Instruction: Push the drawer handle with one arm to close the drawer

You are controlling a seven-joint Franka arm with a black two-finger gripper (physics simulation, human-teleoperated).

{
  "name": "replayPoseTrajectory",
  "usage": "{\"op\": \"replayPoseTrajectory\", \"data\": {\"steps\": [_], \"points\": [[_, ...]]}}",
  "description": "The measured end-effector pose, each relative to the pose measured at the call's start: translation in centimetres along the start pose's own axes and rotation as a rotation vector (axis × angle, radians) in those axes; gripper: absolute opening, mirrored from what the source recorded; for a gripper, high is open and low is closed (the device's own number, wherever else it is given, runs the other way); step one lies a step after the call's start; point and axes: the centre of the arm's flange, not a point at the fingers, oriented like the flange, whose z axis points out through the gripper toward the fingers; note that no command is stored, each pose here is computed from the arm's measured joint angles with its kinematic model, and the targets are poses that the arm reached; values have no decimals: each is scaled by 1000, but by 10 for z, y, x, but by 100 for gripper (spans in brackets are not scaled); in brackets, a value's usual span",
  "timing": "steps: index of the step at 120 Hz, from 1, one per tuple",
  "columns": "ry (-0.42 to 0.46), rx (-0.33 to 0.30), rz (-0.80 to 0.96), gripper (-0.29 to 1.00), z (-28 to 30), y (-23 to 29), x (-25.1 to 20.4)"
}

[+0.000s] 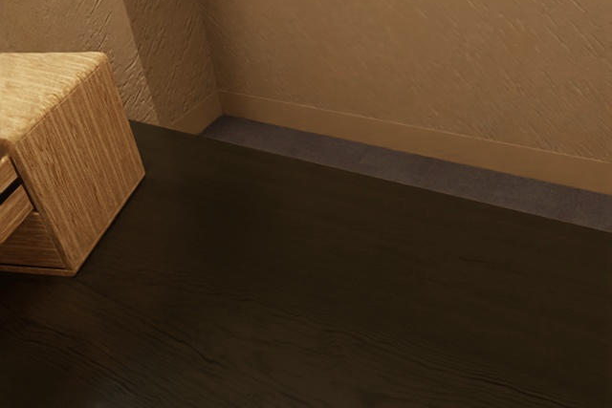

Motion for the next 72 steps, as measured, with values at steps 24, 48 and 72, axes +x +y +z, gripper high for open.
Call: {"op": "replayPoseTrajectory", "data": {"steps": [24,48,72], "points": [[3,-19,-148,68,40,-29,-88],[-2,-18,-377,68,47,-63,-164],[-64,115,-410,68,47,-77,-188]]}}
